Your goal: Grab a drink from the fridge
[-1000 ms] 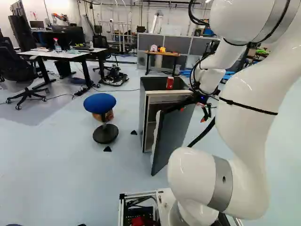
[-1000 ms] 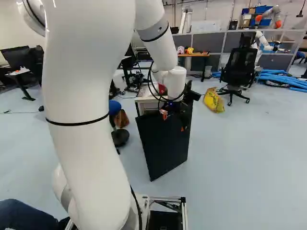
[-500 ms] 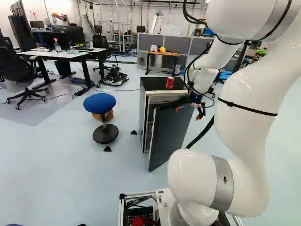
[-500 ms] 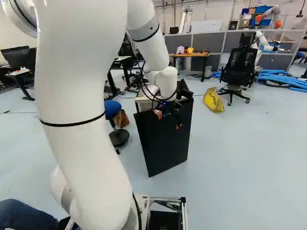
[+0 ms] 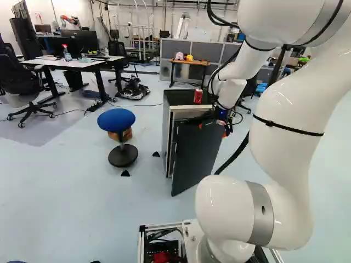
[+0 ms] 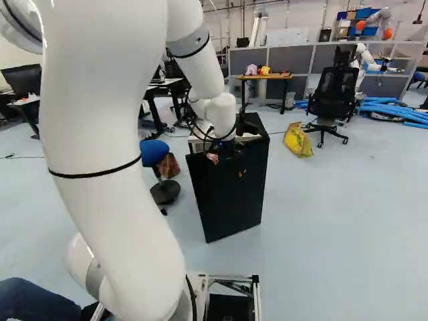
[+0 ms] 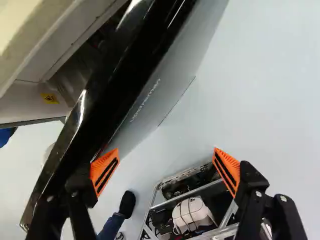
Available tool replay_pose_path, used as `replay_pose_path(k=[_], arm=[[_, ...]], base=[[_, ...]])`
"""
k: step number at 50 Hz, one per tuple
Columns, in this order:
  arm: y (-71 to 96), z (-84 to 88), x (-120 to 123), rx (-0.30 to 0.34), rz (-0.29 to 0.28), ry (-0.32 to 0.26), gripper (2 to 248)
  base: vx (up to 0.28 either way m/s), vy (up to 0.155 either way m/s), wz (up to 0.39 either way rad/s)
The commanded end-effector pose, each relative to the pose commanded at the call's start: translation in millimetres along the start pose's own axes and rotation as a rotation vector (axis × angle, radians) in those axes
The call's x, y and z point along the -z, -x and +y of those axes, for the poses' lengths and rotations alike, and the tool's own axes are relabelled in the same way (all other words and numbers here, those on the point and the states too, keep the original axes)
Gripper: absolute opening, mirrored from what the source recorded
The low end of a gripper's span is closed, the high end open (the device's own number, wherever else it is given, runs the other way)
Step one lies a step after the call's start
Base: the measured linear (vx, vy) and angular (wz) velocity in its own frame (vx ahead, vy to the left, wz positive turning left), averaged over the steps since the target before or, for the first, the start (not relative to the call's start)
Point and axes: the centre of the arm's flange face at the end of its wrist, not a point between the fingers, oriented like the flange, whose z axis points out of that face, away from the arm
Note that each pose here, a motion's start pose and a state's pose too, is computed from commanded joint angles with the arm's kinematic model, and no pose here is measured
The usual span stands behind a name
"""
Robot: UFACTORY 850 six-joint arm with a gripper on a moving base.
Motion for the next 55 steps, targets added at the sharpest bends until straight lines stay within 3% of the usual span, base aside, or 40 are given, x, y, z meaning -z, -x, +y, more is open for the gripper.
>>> replay_pose_path(k=[35, 55], arm=[[20.1, -47.8, -0.6, 0.114, 0.044, -0.024, 247], [17.8, -70.6, -3.6, 0.168, 0.072, -0.036, 247]], base=[[0.0, 0.0, 0.0], [0.0, 0.0, 0.0]])
